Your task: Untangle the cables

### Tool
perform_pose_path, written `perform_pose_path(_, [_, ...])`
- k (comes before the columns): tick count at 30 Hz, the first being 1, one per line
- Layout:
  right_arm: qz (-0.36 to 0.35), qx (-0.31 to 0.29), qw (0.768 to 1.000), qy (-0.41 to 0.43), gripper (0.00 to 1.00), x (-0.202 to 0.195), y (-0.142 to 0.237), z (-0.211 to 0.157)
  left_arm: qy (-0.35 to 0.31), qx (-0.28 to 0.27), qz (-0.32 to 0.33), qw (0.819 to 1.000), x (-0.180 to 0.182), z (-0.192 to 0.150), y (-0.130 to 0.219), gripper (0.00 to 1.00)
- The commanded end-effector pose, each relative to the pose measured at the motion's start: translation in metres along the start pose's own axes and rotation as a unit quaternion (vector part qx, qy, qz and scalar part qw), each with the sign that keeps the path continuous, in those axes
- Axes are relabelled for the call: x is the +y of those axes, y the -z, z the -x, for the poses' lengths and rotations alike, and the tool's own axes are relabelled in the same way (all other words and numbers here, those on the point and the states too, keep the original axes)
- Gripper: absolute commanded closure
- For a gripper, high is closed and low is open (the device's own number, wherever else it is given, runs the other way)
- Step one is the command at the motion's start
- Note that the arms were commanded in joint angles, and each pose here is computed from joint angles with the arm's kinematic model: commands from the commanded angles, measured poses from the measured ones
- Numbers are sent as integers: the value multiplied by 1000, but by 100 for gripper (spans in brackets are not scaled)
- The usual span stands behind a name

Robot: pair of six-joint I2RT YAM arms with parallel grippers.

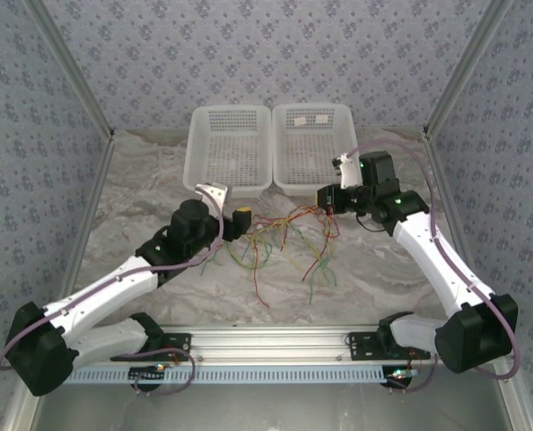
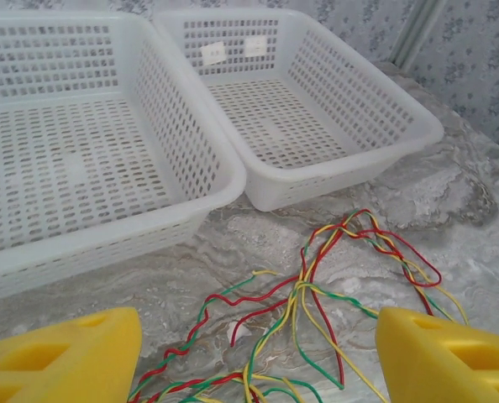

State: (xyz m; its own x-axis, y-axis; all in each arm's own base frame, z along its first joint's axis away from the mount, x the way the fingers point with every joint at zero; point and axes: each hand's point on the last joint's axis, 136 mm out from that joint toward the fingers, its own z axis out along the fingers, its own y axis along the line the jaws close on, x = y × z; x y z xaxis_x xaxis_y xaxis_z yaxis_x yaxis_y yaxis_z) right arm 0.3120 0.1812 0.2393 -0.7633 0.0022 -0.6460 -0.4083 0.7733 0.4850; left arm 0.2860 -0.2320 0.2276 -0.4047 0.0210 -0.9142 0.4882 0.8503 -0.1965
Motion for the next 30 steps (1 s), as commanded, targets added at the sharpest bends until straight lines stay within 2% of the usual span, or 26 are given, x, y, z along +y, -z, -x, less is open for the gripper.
perform_pose_path(1, [-75, 54, 993, -79, 79, -50, -13, -29, -26, 11, -19, 999, -8, -1, -5, 26])
perform_pose_path(2, [-101, 86, 985, -111, 69, -71, -19, -47, -24, 18, -18, 999, -8, -6, -7, 26])
perform_pose_path(5, [-182, 155, 959, -154, 60, -116, -29, -93, -12, 34, -21, 999, -7, -21, -13, 25])
perform_pose_path(6, [-195, 172, 951, -165, 59, -126, -32, -105, -10, 41, -22, 999, -7, -26, -15, 25])
perform_pose_path(8, [-187, 198, 945, -181, 57, -131, -40, -125, -10, 54, -22, 998, -7, -35, -19, 24])
perform_pose_path(10, [-164, 219, 943, -189, 47, -127, -51, -139, -10, 66, -18, 998, -6, -42, -23, 24])
perform_pose_path(14, [-126, 239, 941, -205, 46, -127, -76, -162, -12, 82, -13, 996, -4, -54, -30, 24])
perform_pose_path(16, [-125, 243, 938, -213, 58, -131, -85, -168, -11, 86, -10, 996, -3, -56, -33, 24])
perform_pose_path(18, [-130, 243, 937, -212, 82, -134, -90, -168, -12, 87, -10, 996, -4, -55, -35, 24])
perform_pose_path(20, [-127, 226, 944, -204, 97, -130, -88, -158, -10, 85, -6, 996, -3, -53, -34, 24])
perform_pose_path(24, [-134, 201, 955, -174, 100, -118, -66, -128, -13, 77, 1, 997, 0, -49, -31, 24])
perform_pose_path(30, [-96, 147, 980, -95, 100, -67, -23, -79, -15, 49, 32, 998, 11, -38, -23, 24])
